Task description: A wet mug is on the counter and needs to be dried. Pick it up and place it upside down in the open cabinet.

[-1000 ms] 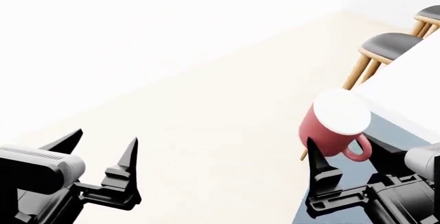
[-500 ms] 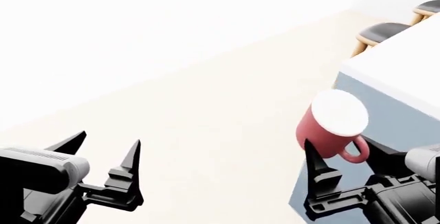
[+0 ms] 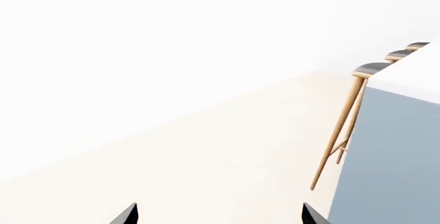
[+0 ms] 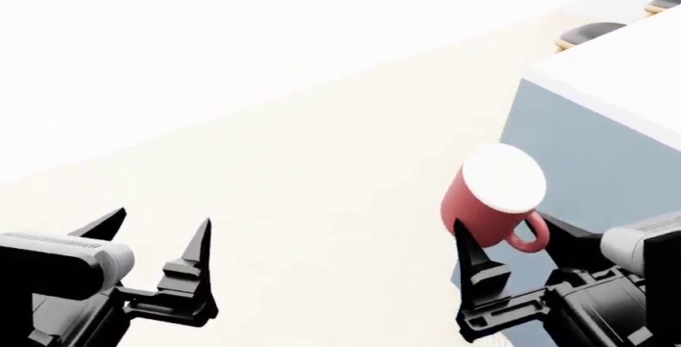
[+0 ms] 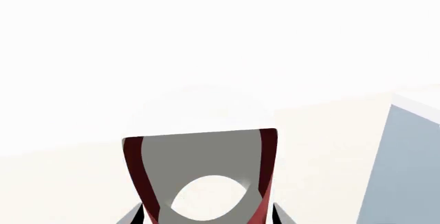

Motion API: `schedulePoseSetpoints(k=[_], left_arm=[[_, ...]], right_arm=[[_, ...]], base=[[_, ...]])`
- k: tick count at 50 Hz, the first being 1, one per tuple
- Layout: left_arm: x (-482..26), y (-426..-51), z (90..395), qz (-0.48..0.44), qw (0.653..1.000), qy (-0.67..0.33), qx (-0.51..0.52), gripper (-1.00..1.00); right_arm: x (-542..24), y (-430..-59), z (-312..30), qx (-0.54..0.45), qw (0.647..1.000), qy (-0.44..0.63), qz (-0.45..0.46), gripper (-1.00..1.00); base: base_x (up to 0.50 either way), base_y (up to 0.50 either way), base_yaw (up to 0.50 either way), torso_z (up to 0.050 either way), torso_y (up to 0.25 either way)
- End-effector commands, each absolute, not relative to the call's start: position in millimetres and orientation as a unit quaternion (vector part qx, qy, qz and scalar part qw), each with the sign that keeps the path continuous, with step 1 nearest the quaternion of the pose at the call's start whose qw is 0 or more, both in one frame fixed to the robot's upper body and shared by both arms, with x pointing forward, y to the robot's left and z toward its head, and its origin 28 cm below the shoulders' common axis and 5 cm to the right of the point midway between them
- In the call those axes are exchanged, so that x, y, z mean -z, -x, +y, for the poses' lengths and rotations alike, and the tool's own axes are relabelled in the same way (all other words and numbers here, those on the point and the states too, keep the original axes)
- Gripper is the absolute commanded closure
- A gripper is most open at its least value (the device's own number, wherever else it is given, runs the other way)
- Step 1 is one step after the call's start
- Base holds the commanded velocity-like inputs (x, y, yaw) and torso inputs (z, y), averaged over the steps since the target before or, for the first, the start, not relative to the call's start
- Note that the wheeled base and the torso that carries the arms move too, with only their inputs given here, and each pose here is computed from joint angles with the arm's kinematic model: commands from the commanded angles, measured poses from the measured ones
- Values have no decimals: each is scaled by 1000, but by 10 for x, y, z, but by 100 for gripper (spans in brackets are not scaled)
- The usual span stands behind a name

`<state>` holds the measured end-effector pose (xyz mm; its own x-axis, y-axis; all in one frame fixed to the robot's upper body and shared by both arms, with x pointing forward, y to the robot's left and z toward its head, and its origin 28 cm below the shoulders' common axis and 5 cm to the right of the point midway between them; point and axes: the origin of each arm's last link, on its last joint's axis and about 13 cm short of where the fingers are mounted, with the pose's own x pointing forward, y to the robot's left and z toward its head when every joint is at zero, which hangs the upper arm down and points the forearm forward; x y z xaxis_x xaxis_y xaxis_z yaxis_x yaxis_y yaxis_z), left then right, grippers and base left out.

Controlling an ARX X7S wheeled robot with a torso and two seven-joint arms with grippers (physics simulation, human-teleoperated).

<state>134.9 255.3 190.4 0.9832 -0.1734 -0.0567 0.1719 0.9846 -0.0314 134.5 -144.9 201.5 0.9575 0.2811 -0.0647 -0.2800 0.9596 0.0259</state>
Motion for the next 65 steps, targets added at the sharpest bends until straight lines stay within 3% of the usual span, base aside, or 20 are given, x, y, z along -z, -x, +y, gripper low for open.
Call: schedulePoseSetpoints(k=[1,7,17,65], left_arm=[[-1805,-1368,2583,48,997,21,63,-100],[-1709,-1473,2527,54,994,29,92,-100],[-1727,-1496,2419,35,993,22,115,-100],[-1717,-1480,2444,25,996,23,88,-100]], right_arm=[[-2005,-1313,-1483,-168,985,-1,32,100],[-1887,-1561,-1398,-125,992,-3,27,100],[-1843,-1590,-1431,-98,995,10,16,100],[-1830,-1586,-1397,-94,995,29,24,100]], base=[[254,394,406,0,0],[247,399,408,0,0],[181,318,456,0,0],[2,4,500,0,0]])
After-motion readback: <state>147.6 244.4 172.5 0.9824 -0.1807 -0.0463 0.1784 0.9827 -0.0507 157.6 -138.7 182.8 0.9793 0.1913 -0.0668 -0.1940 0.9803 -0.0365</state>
